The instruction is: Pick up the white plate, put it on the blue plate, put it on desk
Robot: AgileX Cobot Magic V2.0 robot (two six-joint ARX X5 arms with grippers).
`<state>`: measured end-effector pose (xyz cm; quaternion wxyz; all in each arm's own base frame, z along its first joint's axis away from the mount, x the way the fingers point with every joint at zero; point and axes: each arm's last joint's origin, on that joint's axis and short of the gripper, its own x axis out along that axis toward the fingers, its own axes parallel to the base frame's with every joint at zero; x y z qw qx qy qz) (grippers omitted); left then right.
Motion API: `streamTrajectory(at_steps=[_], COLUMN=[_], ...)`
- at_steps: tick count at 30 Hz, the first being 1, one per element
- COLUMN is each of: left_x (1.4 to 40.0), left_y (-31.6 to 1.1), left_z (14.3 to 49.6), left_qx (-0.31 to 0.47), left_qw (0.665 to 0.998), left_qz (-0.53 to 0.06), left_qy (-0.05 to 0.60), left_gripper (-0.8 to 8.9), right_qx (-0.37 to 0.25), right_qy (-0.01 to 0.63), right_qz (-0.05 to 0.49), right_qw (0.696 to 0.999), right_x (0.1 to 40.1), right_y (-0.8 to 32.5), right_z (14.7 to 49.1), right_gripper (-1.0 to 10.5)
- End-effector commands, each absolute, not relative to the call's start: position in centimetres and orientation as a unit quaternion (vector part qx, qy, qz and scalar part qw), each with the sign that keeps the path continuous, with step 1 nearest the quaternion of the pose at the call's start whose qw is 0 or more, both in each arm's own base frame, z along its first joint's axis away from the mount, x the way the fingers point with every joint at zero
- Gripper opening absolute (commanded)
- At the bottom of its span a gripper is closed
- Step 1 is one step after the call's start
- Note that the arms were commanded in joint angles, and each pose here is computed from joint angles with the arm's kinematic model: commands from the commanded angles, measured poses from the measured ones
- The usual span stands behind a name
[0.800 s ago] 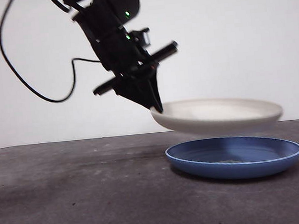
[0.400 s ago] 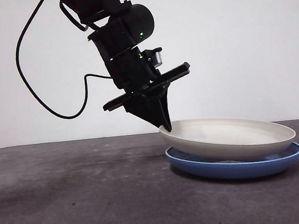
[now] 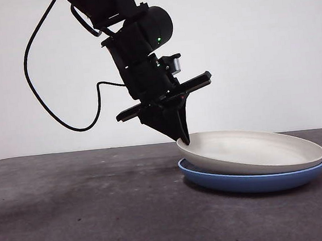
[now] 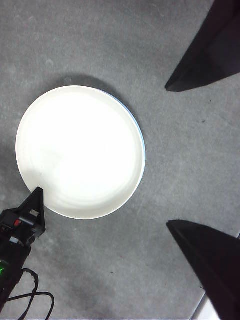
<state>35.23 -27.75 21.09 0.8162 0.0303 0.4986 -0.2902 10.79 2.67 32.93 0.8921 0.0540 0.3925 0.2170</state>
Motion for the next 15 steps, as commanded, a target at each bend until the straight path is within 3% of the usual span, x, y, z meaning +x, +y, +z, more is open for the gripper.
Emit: streamTrajectory(at_steps=[1,5,10,15], left_x=[35.5,35.5,35.2,34.5], left_y=[-28.6,-28.5,-28.9,-29.7], left_z=[20.8,20.8,20.8,20.8], left_qx=[0.033,0.04,0.043,0.058], left_qw=[0.819,0.819,0.818,0.814], left_qz=[-0.294,-0.289,-0.293,-0.31], left_qy=[0.492,0.494,0.494,0.488], left_gripper=[0.09,0.13,1.56,1.66], right_qx=[0.058,0.058,0.058,0.058], right_qy=[0.385,0.385,0.385,0.386], right_qz=[0.218,0.218,0.218,0.218], right_qw=[0.895,0.895,0.895,0.894], right_x=[10.8,10.8,10.8,10.8], right_y=[2.7,2.7,2.7,2.7], right_z=[33.5,33.5,33.5,33.5], right_gripper=[4.1,4.1,4.1,4.1])
